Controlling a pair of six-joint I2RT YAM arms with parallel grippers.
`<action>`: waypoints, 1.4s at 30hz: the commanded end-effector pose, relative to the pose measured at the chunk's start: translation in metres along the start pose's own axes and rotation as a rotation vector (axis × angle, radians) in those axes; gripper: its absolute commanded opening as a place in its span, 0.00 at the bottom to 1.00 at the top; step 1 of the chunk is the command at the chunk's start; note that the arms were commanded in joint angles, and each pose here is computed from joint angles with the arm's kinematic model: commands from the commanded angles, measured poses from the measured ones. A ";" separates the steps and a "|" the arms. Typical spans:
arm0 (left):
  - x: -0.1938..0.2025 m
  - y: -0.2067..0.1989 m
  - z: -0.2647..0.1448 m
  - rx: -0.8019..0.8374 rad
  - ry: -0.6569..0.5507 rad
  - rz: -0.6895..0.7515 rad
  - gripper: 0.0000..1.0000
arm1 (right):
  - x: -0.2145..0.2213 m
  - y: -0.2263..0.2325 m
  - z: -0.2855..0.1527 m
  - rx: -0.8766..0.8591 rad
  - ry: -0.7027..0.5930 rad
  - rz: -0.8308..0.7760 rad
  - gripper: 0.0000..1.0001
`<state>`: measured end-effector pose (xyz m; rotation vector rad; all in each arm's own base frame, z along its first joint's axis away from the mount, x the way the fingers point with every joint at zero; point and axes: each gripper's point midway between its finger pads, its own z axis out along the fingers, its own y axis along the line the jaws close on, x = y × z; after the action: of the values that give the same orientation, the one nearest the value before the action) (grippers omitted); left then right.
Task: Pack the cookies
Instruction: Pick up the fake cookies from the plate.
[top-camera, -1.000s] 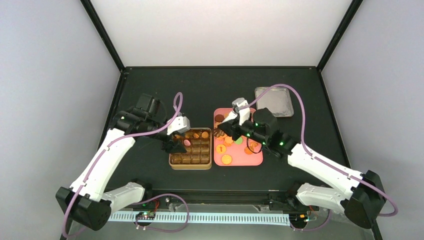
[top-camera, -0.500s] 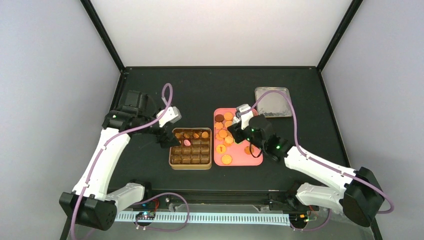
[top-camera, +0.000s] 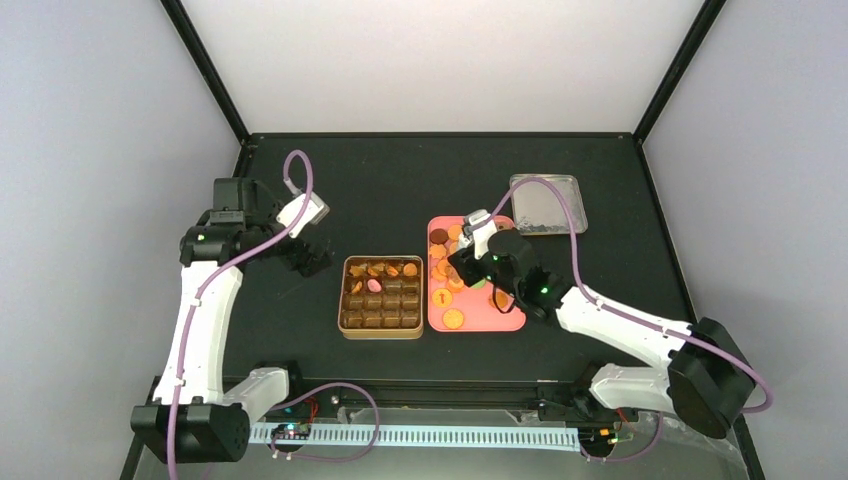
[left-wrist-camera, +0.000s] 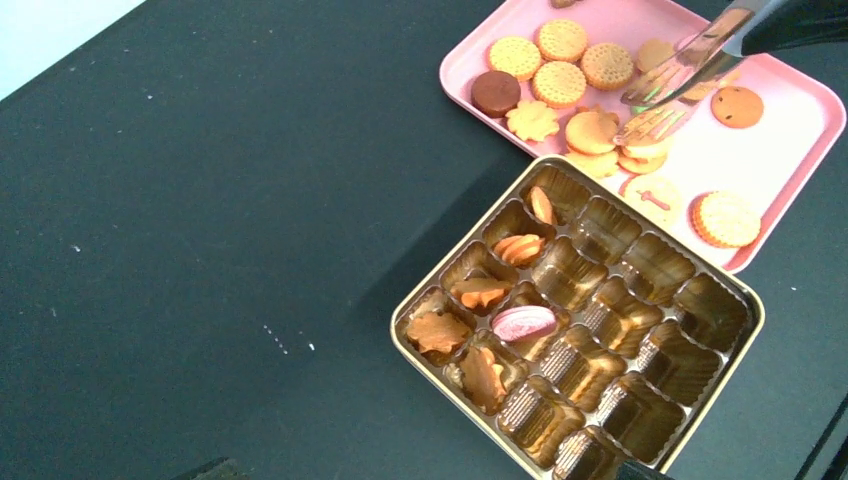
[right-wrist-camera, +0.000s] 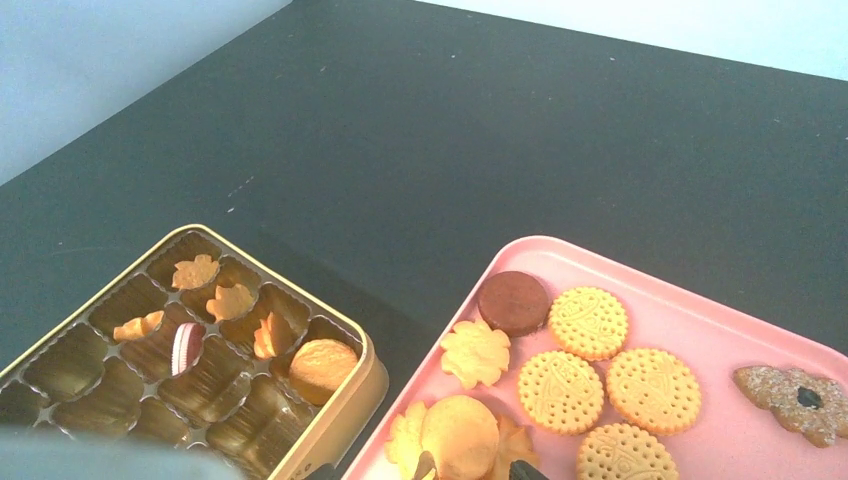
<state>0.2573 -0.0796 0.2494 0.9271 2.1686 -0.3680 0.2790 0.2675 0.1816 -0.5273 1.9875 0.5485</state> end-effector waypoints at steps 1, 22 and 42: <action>-0.014 0.008 -0.007 -0.017 -0.045 -0.009 0.99 | -0.015 0.000 0.003 -0.001 -0.053 -0.007 0.44; -0.023 0.038 0.009 -0.078 -0.067 -0.105 0.99 | -0.008 0.002 -0.006 -0.023 -0.045 0.011 0.17; -0.015 0.039 0.014 -0.081 -0.049 -0.118 0.98 | -0.087 0.027 -0.051 -0.116 -0.191 -0.005 0.01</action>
<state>0.2969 -0.0715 0.2489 0.7559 2.1932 -0.3798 0.2666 0.2636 0.2256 -0.5359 1.9209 0.6182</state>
